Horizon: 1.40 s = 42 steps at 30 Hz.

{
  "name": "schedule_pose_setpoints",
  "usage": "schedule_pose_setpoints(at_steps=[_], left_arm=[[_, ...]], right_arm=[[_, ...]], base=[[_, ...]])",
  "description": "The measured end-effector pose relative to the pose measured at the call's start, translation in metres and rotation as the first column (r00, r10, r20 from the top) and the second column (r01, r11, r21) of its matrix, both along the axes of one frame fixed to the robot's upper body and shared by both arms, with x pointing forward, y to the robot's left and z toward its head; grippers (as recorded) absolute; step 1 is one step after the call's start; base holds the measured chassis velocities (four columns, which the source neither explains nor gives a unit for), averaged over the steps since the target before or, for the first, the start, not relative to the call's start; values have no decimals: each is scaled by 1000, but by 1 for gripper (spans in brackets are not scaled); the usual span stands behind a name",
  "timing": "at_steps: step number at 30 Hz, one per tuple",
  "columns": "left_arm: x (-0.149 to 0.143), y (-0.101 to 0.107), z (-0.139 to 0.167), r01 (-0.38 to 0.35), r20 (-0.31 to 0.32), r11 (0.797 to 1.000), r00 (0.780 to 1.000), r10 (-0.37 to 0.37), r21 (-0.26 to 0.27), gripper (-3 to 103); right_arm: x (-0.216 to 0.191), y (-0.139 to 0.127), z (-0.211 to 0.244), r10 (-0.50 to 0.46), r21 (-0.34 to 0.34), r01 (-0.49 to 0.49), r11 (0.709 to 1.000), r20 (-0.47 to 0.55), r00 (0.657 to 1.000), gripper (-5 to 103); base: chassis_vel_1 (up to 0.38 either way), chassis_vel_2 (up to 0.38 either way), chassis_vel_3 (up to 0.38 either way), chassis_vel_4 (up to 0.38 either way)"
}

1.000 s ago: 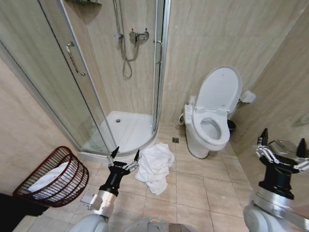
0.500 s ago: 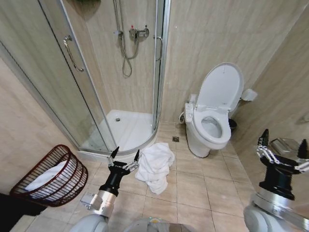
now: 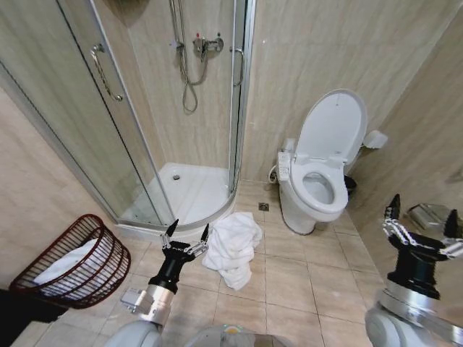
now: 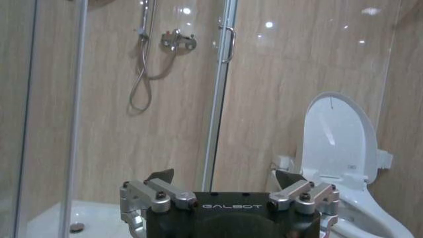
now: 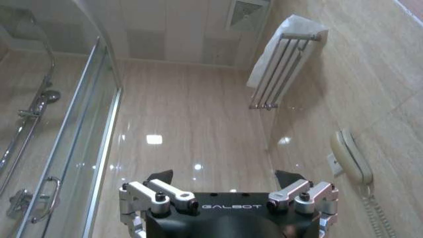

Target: Discard the used towel into the hamper.

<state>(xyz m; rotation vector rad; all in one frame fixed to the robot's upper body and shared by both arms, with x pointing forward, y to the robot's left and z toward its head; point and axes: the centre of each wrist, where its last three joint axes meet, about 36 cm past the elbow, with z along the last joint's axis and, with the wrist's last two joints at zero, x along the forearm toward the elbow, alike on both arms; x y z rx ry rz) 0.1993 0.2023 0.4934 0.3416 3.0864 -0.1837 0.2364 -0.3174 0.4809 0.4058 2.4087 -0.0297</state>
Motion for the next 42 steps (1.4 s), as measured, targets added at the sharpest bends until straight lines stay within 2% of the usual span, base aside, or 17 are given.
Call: schedule_pose_setpoints(at_steps=[42], left_arm=[[0,0,0,0,0,1000,1000,0,0,100]], right_arm=[[-1,-3,-9,-8,5,8,1000,-11,1000,100]], base=[[0,0,0,0]])
